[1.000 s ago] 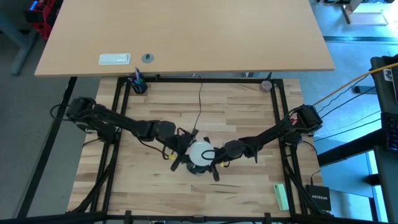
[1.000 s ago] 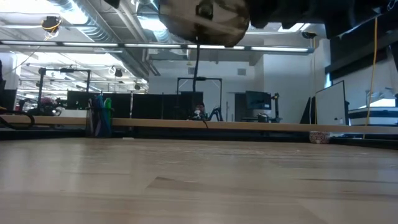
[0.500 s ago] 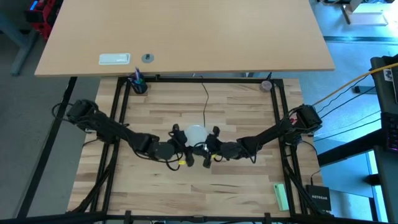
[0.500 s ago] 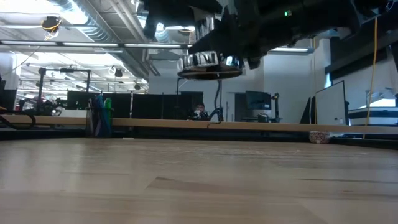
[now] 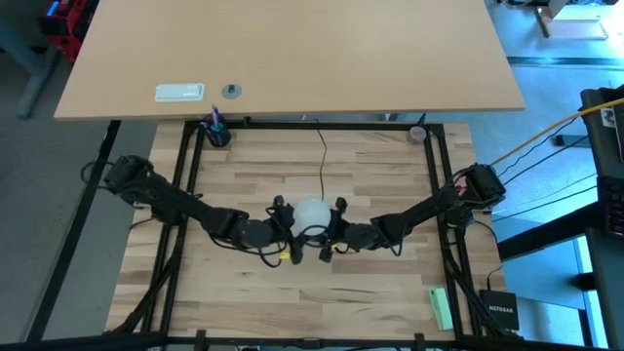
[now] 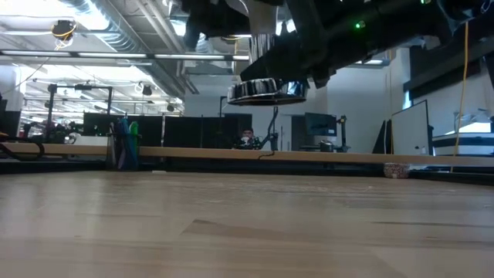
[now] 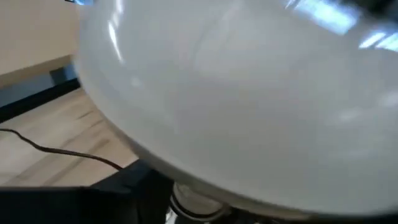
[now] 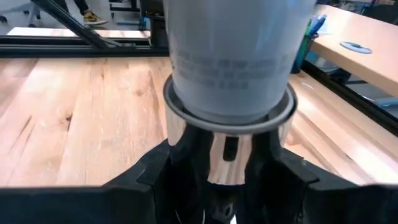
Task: Screw lightbulb
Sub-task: Remove the lightbulb from the lamp
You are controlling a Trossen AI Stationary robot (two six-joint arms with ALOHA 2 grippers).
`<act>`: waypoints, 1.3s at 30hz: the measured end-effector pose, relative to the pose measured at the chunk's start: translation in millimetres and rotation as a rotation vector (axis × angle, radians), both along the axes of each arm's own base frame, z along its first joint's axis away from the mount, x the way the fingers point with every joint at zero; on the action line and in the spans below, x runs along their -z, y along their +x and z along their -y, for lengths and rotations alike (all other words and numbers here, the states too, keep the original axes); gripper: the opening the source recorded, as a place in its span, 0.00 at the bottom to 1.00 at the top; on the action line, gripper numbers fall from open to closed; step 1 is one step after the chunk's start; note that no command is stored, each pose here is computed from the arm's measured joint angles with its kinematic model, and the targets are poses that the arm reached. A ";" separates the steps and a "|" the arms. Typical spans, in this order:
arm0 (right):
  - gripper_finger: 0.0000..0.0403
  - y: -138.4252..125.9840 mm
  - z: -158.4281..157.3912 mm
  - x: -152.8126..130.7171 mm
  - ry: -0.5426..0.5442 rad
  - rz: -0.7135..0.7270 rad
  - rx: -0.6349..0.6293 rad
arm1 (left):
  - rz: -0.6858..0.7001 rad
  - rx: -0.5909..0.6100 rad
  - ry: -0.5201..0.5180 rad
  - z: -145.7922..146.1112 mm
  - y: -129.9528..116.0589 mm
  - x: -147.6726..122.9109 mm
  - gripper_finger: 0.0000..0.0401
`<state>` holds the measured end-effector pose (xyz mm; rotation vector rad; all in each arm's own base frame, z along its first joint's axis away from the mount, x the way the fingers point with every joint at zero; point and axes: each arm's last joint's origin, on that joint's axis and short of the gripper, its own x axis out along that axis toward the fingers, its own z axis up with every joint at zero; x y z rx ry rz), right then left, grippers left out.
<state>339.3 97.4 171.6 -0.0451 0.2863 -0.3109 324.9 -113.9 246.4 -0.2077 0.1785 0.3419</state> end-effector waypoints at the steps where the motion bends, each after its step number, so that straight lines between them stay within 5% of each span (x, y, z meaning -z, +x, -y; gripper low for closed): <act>1: 0.44 0.2 -0.2 -0.4 0.003 0.004 -0.006 | -0.004 0.018 -0.004 -0.4 -3.6 -4.9 0.65; 9: 0.44 4.3 -8.4 -10.2 0.065 0.085 -0.277 | -0.107 0.285 0.019 -3.8 -34.7 -35.0 0.67; 18: 0.44 4.9 -18.3 -25.2 0.128 0.224 -0.601 | -0.002 0.607 0.124 -16.6 -16.1 -39.0 0.66; 32: 0.44 4.6 -19.4 -24.6 0.136 0.215 -0.629 | 0.169 0.879 -0.013 -30.2 13.5 -25.5 0.64; 39: 0.44 5.0 -19.6 -25.2 0.140 0.216 -0.627 | 0.157 0.860 -0.048 -31.1 12.6 -26.4 0.38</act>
